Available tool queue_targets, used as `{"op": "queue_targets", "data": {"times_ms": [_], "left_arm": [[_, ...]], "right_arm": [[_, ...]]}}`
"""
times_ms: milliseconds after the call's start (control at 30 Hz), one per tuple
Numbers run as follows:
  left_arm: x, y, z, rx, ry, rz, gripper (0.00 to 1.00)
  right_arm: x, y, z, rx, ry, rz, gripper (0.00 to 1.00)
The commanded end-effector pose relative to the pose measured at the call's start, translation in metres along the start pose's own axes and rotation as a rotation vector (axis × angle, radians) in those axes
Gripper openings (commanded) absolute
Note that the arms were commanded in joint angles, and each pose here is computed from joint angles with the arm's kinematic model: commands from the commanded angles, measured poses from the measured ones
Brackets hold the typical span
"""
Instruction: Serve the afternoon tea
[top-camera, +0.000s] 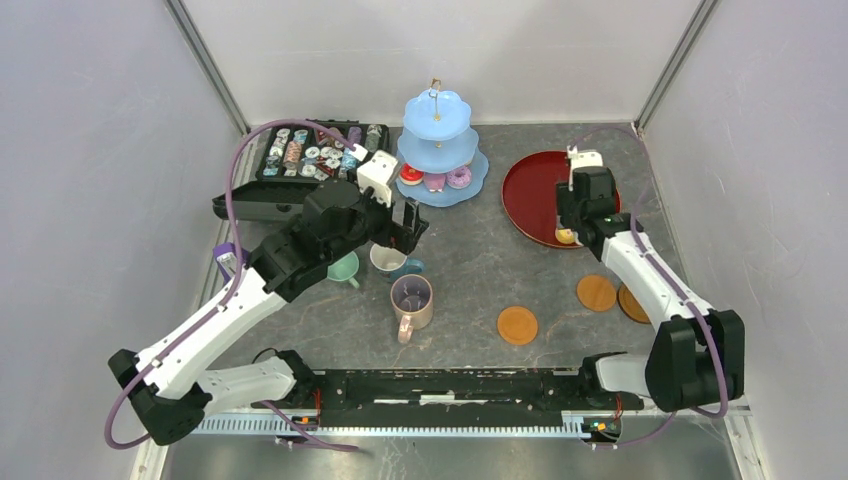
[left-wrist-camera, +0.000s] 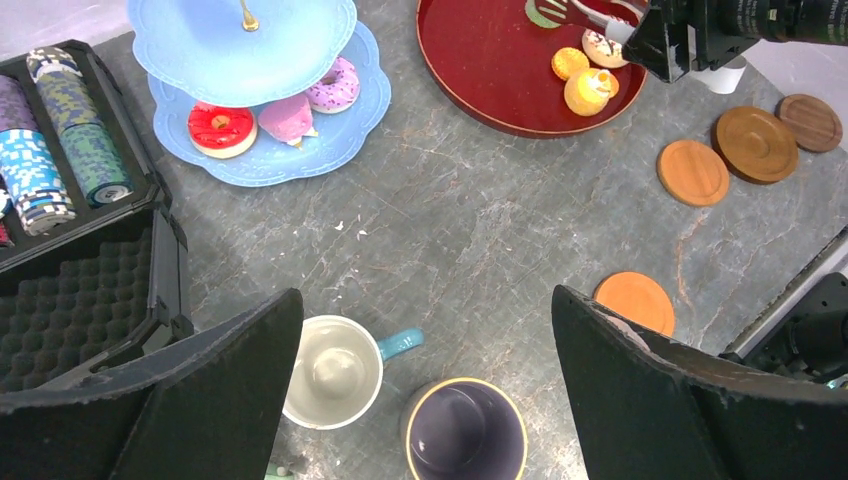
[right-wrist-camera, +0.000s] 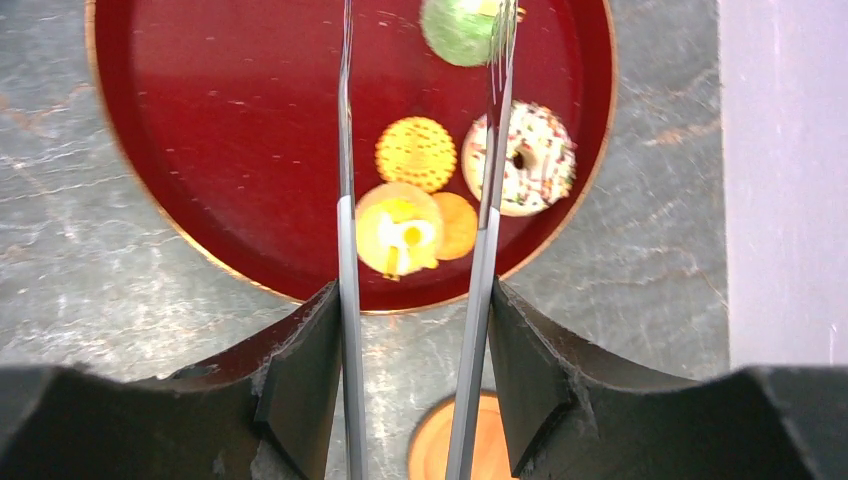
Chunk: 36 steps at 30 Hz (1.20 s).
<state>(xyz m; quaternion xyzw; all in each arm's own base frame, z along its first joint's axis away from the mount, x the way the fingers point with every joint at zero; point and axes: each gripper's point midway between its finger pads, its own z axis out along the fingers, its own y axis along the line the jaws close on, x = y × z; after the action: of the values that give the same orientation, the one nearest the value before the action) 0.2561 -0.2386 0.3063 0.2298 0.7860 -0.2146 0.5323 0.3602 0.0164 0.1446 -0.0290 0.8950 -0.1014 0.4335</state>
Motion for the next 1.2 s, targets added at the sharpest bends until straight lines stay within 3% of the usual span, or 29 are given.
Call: {"op": "queue_targets", "data": {"times_ms": [0,300,700,967,1167], "left_arm": [[-0.009,0.002,-0.011,-0.006,-0.034,0.003,1.00],[0.017,0.014,0.004,-0.060,-0.007,0.040,1.00],[0.024,0.017,0.008,-0.072,0.005,0.045,1.00],[0.025,0.017,0.009,-0.074,0.008,0.047,1.00],[0.025,0.018,0.009,-0.077,0.007,0.046,1.00]], "right_arm": [[-0.028,-0.032,-0.006,0.050,-0.034,0.088,0.58],[-0.025,-0.056,0.028,0.005,0.056,0.169,0.57],[-0.021,-0.053,0.067,-0.019,0.110,0.163,0.56],[-0.012,-0.056,0.077,0.007,0.139,0.150,0.49],[-0.011,-0.051,0.078,-0.015,0.133,0.151,0.36]]}}
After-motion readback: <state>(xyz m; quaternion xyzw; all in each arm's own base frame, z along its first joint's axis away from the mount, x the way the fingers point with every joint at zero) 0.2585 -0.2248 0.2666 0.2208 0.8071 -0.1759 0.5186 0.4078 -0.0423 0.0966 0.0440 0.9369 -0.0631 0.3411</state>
